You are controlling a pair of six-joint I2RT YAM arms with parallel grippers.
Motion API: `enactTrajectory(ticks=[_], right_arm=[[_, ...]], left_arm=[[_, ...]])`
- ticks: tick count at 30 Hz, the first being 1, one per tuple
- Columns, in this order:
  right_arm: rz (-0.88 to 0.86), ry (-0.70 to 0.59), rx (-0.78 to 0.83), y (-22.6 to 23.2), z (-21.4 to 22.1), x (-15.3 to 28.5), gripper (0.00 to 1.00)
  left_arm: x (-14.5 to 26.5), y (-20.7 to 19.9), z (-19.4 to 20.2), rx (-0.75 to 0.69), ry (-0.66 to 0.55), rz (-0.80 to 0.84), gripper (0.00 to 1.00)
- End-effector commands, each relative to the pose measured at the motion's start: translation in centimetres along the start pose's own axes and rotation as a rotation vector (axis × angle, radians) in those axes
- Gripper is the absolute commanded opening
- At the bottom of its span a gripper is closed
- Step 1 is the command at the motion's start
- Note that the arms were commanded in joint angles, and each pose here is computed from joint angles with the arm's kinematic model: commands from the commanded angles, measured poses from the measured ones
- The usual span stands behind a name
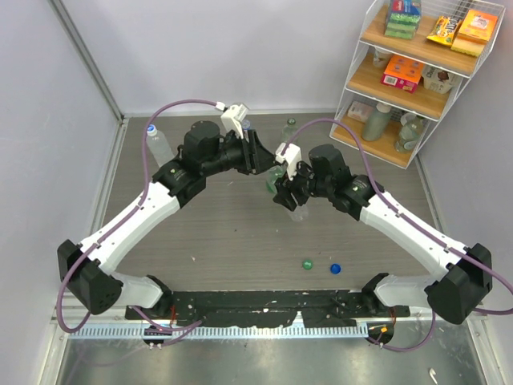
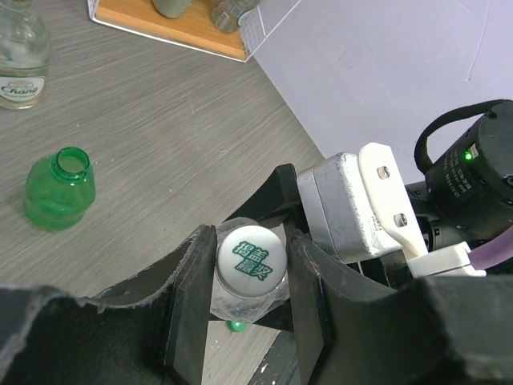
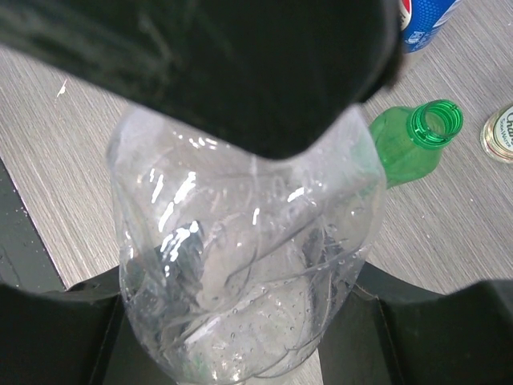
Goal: Screw on the bottle caps
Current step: Screw the bottle cap onto the plastic bottle.
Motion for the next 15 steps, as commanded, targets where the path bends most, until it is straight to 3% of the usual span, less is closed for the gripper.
enactTrajectory(ticks=[1,12,15], right_arm=[[0.010,-0.045,0.009,0.21,-1.71,0.24,0.01],[0.014,-0.030,0.007,0.11,-1.52,-0.06,0.01],[0.014,-0.033,0.007,0.13,-1.54,-0.15,0.01]], left_arm=[[1.24,-1.67,-2.25,-0.047,-0.084,0.042,0.44],[1.76,-1.65,-2.82,-0.056,-0.101,0.010,0.41],[1.65,-1.77,-2.72,-0.050,-0.093,0.022,0.36]])
Point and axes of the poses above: each gripper's point midway between its finger pads, its own x axis back along the fingers, its own y axis along the line the jaws close on, z = x × y, the point moved 8 cm from there along x, back along the fingers, and after that the axes turned 13 degrees about -x, right-handed, at the moved point
